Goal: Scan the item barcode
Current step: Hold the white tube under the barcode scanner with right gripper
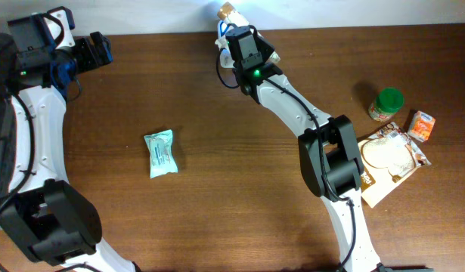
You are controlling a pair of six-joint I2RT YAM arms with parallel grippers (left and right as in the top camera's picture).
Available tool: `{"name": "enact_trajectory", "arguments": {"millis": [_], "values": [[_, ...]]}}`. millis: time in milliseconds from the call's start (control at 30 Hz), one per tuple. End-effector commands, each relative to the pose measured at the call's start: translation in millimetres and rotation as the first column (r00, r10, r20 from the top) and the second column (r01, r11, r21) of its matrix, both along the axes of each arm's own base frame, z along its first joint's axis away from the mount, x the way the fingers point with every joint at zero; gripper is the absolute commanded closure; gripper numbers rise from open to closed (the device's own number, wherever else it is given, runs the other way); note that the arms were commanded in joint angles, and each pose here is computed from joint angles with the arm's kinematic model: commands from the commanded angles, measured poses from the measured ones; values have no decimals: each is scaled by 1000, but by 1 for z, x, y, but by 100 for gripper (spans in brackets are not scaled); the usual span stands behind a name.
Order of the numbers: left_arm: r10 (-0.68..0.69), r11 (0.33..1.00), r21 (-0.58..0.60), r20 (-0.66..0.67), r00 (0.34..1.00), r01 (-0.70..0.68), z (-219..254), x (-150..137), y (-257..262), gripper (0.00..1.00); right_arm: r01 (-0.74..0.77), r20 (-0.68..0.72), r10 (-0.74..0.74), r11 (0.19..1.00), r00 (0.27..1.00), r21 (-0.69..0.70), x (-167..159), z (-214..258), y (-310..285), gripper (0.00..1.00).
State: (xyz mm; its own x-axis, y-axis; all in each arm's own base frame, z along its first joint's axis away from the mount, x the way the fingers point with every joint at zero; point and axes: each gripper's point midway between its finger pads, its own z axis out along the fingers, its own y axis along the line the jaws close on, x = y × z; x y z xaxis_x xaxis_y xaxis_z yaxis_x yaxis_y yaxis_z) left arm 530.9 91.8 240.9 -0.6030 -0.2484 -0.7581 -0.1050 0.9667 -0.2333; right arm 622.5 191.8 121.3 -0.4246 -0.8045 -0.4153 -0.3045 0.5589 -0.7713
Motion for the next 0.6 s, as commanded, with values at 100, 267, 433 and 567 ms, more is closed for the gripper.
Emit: {"name": "enact_trajectory", "arguments": {"millis": [100, 267, 433, 567], "values": [[-14, 1000, 16, 6, 1000, 14, 1, 2, -1, 1, 70, 66, -70, 997, 995, -8, 5, 25, -14, 96], [-14, 1000, 16, 6, 1000, 14, 1, 2, -1, 1, 85, 69, -84, 996, 994, -17, 4, 25, -17, 96], [-14, 1000, 16, 6, 1000, 14, 1, 2, -1, 1, 52, 90, -53, 999, 995, 8, -2, 40, 3, 96], [-14, 1000, 16, 6, 1000, 14, 1, 2, -1, 1, 47, 165, -77, 983, 983, 178, -18, 94, 24, 96]]}}
